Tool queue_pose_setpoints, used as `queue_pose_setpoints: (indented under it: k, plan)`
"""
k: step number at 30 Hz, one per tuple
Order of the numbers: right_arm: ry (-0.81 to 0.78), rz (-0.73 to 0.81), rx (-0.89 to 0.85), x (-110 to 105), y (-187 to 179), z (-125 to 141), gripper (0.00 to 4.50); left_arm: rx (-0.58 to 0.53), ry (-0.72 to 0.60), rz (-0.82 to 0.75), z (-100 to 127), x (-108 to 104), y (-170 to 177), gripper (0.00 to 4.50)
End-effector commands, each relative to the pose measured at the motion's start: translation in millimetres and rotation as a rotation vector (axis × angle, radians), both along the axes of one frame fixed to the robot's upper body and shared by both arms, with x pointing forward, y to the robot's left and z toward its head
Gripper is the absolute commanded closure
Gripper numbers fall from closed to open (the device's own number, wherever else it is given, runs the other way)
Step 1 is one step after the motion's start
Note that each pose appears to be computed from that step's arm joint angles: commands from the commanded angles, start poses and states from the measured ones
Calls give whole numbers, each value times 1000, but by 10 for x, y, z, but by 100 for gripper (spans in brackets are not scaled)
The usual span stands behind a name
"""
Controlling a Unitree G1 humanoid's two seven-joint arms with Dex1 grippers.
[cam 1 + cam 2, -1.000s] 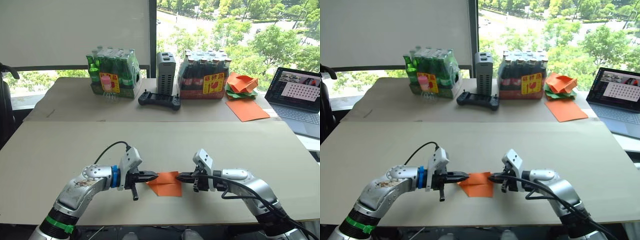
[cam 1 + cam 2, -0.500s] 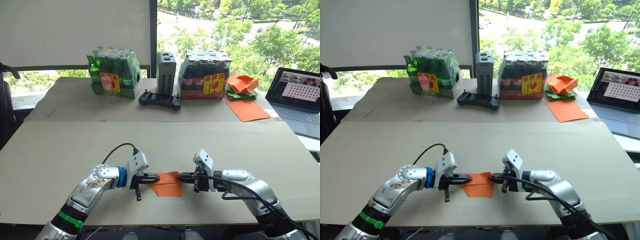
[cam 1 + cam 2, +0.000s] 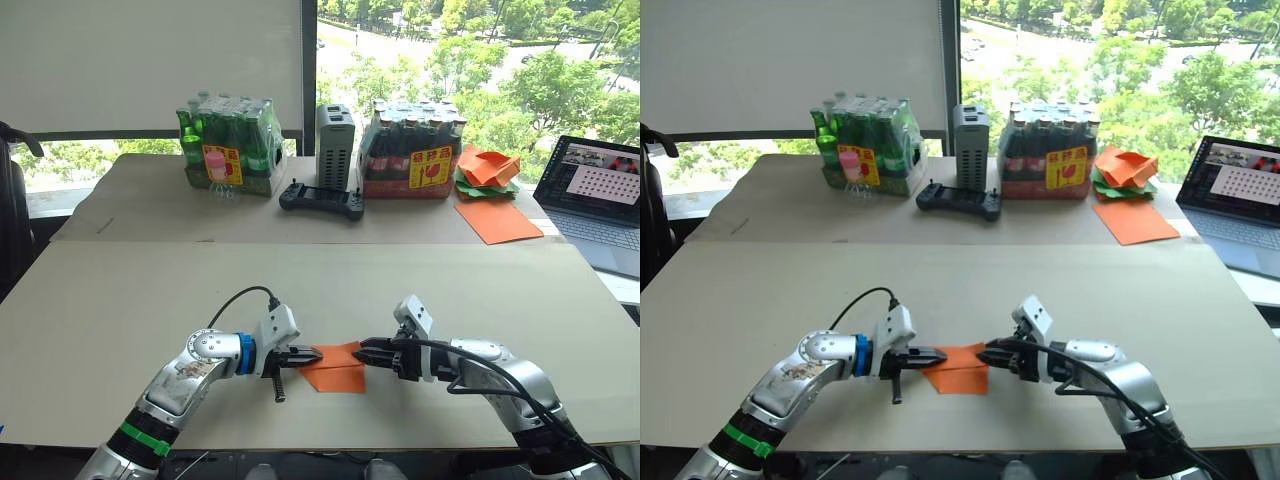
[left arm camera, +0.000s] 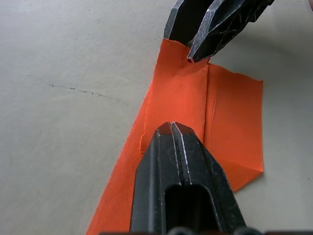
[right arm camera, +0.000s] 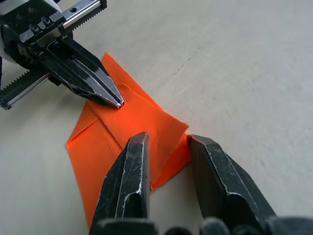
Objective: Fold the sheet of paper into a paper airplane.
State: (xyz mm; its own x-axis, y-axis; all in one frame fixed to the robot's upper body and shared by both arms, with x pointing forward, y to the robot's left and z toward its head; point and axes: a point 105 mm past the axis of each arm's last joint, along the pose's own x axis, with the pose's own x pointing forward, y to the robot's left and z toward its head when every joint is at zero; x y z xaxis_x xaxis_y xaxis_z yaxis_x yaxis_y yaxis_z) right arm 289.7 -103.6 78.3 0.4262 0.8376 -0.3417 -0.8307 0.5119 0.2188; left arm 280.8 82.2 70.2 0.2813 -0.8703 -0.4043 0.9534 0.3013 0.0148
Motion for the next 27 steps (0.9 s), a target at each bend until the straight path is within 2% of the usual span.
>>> queue_pose_setpoints:
  k: [1, 5, 10, 20, 27]
  plan:
    - [-65, -43, 83, 94, -24, 238, 295, 41, 38, 15, -148, -22, 26, 450]
    - [-80, -7, 194, 43, 70, 435, 295, 42, 39, 21, -163, -22, 29, 450]
    - [-64, 104, 209, -140, 209, 465, 442, 46, 39, 26, -168, -18, 40, 450]
    - [-82, 160, 13, -285, 330, 88, 446, 48, 34, 35, -150, -22, 55, 450]
    - [-86, 113, -96, -230, 239, -145, 446, 41, 25, 30, -108, -17, 23, 450]
